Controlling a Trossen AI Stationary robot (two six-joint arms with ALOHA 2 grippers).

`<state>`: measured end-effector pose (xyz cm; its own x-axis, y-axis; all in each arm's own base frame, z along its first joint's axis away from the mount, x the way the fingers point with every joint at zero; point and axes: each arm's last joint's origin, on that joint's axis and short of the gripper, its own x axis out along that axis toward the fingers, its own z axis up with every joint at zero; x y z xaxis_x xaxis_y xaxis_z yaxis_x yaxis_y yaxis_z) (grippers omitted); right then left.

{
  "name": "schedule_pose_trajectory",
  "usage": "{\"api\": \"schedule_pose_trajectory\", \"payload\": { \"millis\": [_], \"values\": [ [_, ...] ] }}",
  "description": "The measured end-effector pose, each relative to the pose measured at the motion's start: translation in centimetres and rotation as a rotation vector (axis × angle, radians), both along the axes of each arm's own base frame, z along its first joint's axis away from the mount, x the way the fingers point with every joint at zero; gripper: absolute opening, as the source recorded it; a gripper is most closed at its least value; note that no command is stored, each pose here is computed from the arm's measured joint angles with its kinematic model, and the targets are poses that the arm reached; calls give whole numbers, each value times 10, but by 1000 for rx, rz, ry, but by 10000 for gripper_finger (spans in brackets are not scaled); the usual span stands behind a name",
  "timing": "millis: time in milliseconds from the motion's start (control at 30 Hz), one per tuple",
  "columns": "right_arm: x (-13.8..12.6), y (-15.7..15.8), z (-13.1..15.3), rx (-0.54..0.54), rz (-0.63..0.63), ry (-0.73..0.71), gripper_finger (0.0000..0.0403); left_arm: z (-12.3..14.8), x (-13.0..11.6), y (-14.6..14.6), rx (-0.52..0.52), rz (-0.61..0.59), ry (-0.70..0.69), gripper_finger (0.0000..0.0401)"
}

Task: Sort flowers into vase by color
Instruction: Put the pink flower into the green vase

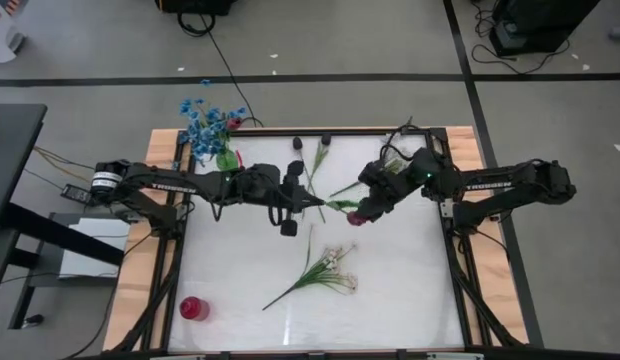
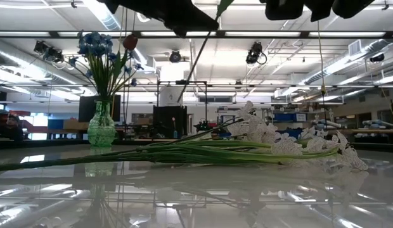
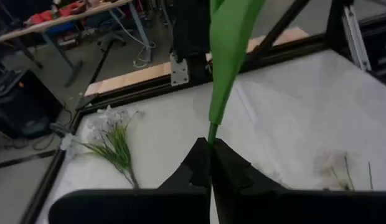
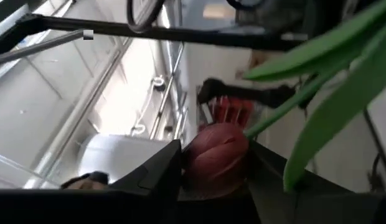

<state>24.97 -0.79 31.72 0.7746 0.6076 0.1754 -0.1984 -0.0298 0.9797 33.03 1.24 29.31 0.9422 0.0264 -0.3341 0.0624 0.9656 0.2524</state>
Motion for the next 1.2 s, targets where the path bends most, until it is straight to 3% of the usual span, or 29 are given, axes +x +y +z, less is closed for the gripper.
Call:
{"api": "schedule_pose_trajectory", "payload": {
  "millis": [200,333,533,800,933,1067,1200],
  "values": [
    [-8,7,6,11,302,29,233,-4,-8,-3,54,44,93,2],
    [-11,3,11,3,352,3,267,3,-12,-4,46,48,69,2],
    [-15,-12,17,-120,229,-181,288,15,-19,5,-42,112,5,2],
    [-21,-37,33,-296,-21,-427,269,29,-45,20,-165,196,-148,1],
    [-26,-43,51,-499,-94,-623,248,18,-61,22,-258,223,-262,1],
    [-24,-46,52,-590,-84,-642,222,14,-76,20,-324,220,-425,1],
    [-23,-58,51,-663,-228,-644,191,13,-90,18,-339,239,-510,1]
  ]
}}
